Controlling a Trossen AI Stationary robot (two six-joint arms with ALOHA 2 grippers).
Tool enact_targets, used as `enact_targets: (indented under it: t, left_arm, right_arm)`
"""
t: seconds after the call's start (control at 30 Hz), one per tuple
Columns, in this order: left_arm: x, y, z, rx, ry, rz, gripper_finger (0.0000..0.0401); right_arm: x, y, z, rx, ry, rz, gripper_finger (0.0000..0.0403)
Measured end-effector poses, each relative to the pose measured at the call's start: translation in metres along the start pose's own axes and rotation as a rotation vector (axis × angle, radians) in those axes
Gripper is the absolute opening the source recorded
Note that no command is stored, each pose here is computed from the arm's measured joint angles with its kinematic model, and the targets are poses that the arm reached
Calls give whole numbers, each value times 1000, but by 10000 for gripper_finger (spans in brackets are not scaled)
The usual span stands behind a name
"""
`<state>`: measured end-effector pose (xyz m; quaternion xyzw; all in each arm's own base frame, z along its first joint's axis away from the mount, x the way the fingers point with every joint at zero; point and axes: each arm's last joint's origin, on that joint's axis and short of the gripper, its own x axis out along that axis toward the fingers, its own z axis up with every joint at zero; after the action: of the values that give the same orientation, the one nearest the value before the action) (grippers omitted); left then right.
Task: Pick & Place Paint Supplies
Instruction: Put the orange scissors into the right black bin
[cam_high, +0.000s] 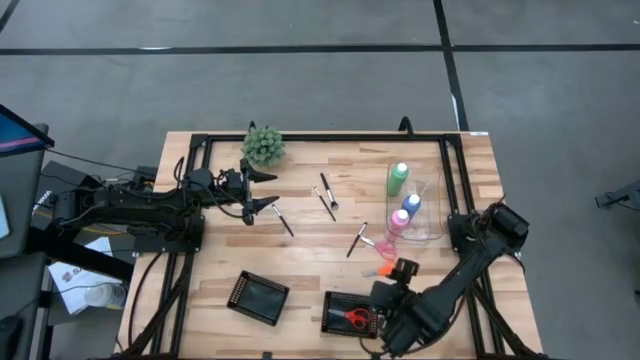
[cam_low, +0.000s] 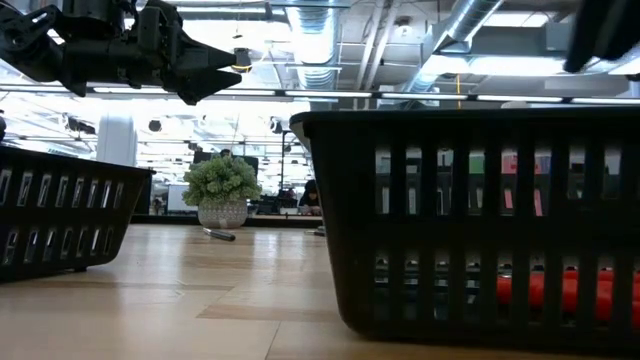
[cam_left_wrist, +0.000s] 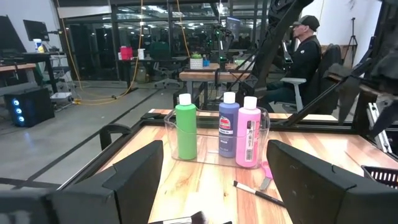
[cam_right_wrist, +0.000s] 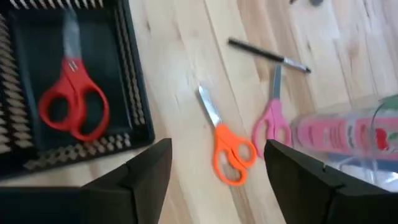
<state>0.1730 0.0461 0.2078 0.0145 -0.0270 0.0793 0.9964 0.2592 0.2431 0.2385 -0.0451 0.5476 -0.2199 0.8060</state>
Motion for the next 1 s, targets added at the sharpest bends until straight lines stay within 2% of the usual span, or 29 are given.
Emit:
enact_targets:
  t: [0.4,0.63,0.83,1.0]
  left_arm:
    - [0,0,0,0,1,0,280]
    - [0,0,0,0,2,0,280]
    - [0,0,-1,-1,10,0,280]
    - [0,0,-1,-1,11,0,280]
  right_arm:
    - [60,4,-45,-21,87,-55,245]
    - [84,3,-50,-41,98,-5,244]
    - [83,2,-44,-47,102,64,244]
    - [62,0,-38,-3,87,211,244]
